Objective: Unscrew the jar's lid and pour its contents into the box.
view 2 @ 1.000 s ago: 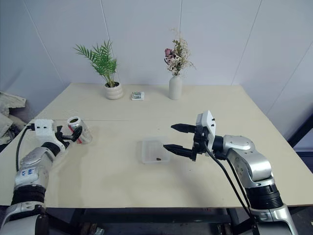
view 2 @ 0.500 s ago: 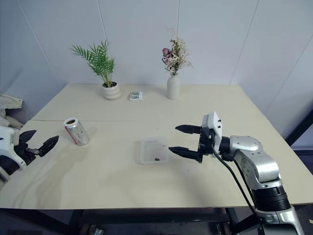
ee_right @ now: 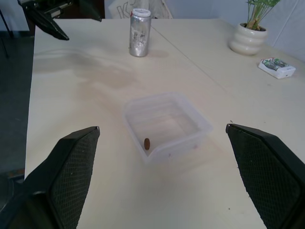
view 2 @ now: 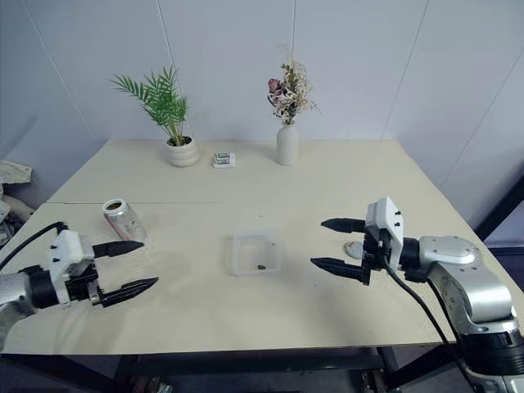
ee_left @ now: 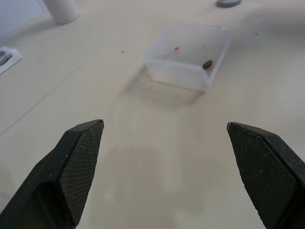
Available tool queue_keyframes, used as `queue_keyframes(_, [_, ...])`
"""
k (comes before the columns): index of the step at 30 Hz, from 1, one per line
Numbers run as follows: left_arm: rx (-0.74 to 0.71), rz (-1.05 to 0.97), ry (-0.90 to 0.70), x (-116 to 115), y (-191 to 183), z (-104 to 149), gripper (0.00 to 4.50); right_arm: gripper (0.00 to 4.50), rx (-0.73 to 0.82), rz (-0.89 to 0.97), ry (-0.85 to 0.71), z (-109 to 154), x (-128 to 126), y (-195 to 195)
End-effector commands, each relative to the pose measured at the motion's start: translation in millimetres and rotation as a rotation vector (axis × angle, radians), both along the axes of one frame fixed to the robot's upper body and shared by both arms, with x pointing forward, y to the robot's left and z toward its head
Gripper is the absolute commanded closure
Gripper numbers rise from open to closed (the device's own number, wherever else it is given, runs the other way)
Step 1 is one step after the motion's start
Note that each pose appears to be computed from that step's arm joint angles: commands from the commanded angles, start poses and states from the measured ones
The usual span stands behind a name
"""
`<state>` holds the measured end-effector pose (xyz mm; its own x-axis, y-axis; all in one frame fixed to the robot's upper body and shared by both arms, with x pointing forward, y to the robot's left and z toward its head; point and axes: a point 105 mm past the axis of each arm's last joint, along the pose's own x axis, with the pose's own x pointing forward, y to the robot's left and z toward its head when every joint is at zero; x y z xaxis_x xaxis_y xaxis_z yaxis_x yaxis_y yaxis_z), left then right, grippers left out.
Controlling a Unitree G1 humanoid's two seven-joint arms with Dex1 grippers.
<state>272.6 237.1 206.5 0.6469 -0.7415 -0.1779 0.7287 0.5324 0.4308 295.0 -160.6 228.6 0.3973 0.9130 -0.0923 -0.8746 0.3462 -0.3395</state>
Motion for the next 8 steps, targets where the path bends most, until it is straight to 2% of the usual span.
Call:
queue_keyframes(1, [0.023,-0.029,-0.055,3.7,-0.7,8.8,0.09,0.00,-0.010,-0.002,-0.073,14.9,-8.4,-2.2])
queue_keyframes(8, [-0.009,-0.025,-0.056,5.2,-4.4,9.1,0.09,0.00,0.015,-0.026,-0.061,12.6,-11.3,-2.6])
